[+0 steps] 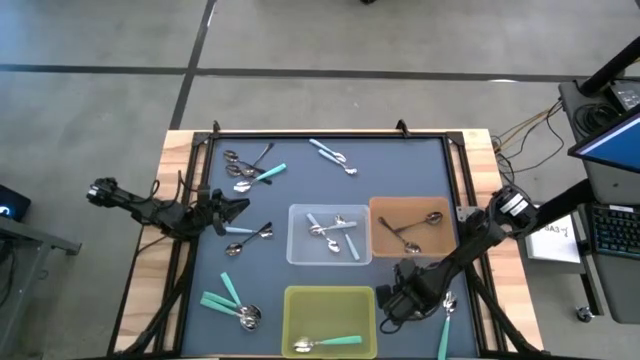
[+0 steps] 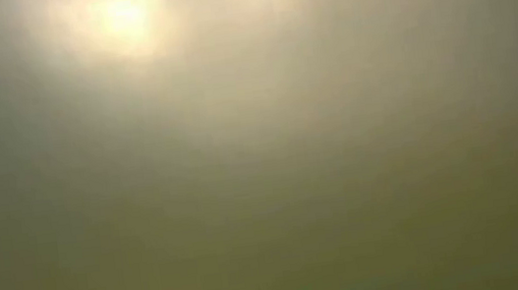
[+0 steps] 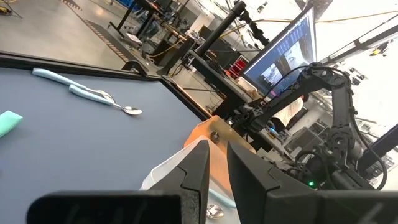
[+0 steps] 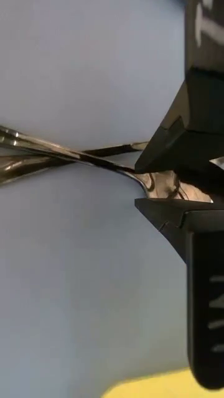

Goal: Sort silverware by color (type)
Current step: Put the black spoon into the orange bin

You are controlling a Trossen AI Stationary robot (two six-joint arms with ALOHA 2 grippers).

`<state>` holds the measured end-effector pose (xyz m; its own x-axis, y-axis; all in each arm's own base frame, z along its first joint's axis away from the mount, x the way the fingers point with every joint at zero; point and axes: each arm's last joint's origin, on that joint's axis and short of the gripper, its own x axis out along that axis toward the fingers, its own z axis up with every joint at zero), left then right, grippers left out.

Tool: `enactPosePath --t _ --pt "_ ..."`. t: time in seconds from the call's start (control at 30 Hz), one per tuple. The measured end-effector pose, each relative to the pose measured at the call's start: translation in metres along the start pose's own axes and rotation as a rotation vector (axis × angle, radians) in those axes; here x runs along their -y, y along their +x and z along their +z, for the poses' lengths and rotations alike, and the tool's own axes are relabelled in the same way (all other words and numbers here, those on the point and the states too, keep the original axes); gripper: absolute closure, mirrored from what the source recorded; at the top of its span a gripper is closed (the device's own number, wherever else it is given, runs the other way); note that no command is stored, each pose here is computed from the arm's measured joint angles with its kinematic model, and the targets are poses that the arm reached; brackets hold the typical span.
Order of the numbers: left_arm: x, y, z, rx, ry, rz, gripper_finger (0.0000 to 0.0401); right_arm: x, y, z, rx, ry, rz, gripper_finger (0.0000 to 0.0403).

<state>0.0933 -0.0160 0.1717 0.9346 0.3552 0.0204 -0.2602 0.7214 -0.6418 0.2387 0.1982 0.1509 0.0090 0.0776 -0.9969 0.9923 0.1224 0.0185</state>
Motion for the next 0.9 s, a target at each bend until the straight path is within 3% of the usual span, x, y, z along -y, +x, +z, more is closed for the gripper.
enactPosePath --t 0.47,0.9 --pt "0.000 0.000 0.000 -0.001 0.002 0.001 0.0361 0.006 0.013 0.005 0.023 -0.023 -0.033 0.0335" --pt "0.000 0.000 0.000 -0.001 0.001 0.000 0.0361 -0.003 0.003 -0.001 0.010 -0.068 0.040 0.0334"
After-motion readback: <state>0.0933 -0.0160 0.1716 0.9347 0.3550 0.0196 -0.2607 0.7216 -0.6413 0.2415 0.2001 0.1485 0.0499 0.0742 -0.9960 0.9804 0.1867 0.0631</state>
